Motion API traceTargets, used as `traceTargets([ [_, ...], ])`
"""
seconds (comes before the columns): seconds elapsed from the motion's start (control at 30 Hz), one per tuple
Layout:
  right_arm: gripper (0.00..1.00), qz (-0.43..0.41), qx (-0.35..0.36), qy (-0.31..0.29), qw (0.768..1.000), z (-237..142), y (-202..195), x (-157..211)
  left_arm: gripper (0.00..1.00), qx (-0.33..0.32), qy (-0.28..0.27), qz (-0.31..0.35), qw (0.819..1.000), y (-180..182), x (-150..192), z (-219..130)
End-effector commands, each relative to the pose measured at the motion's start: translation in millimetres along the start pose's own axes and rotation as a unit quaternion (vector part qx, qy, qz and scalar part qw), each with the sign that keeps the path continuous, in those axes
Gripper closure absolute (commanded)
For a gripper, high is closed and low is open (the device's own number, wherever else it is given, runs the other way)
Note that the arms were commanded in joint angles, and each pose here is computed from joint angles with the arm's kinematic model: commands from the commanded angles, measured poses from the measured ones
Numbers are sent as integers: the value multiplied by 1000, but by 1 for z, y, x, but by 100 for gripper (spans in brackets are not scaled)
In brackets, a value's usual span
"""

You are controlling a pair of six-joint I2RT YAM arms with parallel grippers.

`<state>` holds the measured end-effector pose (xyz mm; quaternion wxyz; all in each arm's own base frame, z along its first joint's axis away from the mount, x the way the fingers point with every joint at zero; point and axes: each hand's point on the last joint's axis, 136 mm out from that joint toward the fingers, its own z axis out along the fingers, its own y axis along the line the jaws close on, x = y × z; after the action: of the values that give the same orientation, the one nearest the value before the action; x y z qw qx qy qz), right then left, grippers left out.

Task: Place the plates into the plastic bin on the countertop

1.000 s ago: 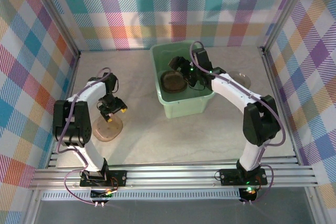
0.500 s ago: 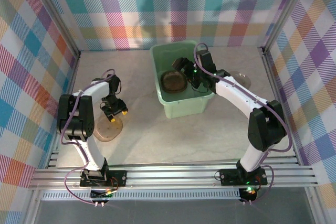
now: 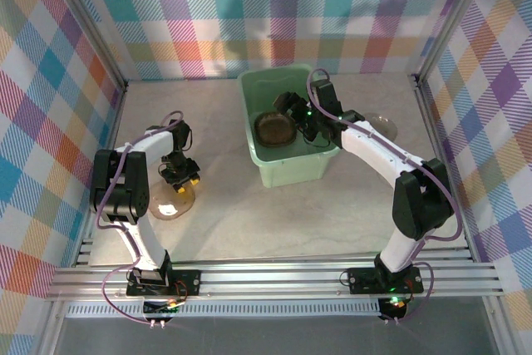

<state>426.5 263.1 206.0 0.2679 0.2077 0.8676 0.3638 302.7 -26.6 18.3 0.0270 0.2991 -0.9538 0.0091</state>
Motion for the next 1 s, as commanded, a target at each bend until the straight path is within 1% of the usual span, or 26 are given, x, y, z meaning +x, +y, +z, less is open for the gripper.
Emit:
traceTargets([
  [0.0, 1, 8, -7, -1, 1000, -5, 4, -2, 67, 1, 8, 6, 1000, 3, 4, 4],
  [0.13, 1, 9, -8, -1, 1000, -4, 6, -2, 71, 2, 7, 10, 1000, 3, 3, 2],
  [0.23, 1, 9, -7, 1, 1000, -3, 6, -1, 78, 2, 8, 12, 1000, 4, 3, 2],
  [0.37, 1, 10, -7, 2, 1000, -2, 6, 0, 82, 7, 5, 15, 1000, 2, 1, -1],
  [0.53, 1, 10, -10, 1, 1000, -2, 8, 1, 86, 7, 2, 23, 1000, 2, 0, -7],
  [0.63, 1, 9, -10, -3, 1000, -4, 9, 1, 90, 11, -3, 25, 1000, 1, -2, -12],
  [0.7, 1, 9, -10, -5, 1000, -5, 9, 1, 95, 18, -7, 24, 1000, -1, -4, -17],
  [0.77, 1, 3, -22, -9, 1000, -6, 14, 0, 99, 25, -13, 23, 999, -3, -5, -23],
  [0.9, 1, -19, -76, -42, 996, -15, 35, -5, 100, 43, -31, 18, 998, -8, -7, -41],
  [0.97, 1, -36, -88, -49, 994, -18, 43, -7, 100, 60, -45, 14, 997, -12, -11, -55],
])
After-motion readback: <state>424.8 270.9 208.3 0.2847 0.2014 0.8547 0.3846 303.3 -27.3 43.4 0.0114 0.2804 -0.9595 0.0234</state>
